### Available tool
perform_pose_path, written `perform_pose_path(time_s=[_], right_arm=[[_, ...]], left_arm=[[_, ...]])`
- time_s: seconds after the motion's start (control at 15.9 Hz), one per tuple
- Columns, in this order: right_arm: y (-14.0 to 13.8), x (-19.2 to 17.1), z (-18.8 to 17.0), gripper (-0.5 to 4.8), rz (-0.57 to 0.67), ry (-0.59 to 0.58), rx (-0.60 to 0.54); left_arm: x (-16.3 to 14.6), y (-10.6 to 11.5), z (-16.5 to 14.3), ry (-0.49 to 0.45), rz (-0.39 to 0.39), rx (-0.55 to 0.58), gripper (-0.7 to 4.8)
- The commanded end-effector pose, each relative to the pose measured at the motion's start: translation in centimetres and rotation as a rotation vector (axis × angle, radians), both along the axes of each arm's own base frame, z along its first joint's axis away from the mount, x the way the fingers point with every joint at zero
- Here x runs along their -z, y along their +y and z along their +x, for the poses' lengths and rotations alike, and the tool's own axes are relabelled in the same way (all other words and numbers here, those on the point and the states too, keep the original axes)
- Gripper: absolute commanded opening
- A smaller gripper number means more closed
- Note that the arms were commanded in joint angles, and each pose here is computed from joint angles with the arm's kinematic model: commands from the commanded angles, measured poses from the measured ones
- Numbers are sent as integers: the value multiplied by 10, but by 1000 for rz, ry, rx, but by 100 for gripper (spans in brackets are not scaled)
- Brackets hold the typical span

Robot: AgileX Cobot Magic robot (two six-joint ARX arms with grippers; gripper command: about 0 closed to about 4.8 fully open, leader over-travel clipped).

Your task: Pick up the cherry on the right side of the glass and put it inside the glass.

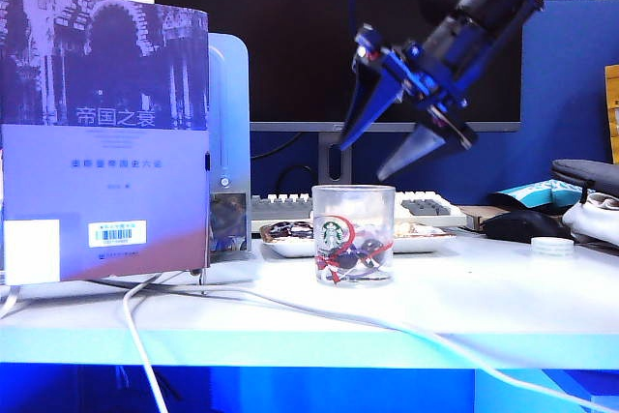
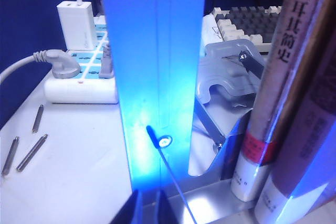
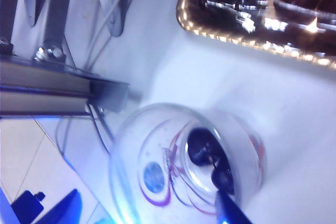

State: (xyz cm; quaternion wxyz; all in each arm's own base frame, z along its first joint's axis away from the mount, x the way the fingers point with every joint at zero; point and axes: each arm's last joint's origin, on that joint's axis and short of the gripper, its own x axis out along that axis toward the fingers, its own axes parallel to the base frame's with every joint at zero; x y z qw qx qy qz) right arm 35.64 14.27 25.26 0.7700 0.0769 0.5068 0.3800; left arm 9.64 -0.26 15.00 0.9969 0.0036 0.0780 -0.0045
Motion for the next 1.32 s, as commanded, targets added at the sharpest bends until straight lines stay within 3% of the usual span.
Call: perform_pose_path(time_s=[0.06, 0.38, 0.69, 0.88, 0.94, 1.01, 1.13, 1.32], right_arm=[[2, -32, 3, -1, 38, -86, -9], [-7, -108, -20, -1, 114, -297, -13], [-44, -213, -128, -1, 244, -627, -25], [-76, -253, -206, -1, 219, -857, 109], [-85, -260, -228, -1, 210, -916, 158], [-104, -270, -274, -1, 204, -1025, 246], [-123, -273, -320, -1, 203, -1120, 338], [-144, -262, -378, -1, 217, -1171, 367]], left_arm=[[1, 0, 0, 10, -3, 3, 53], [1, 0, 0, 10, -3, 3, 53], [1, 0, 0, 10, -3, 3, 53], [1, 0, 0, 10, -3, 3, 53], [1, 0, 0, 10, -3, 3, 53], [1, 0, 0, 10, -3, 3, 53], [1, 0, 0, 10, -3, 3, 53], [1, 0, 0, 10, -3, 3, 53]])
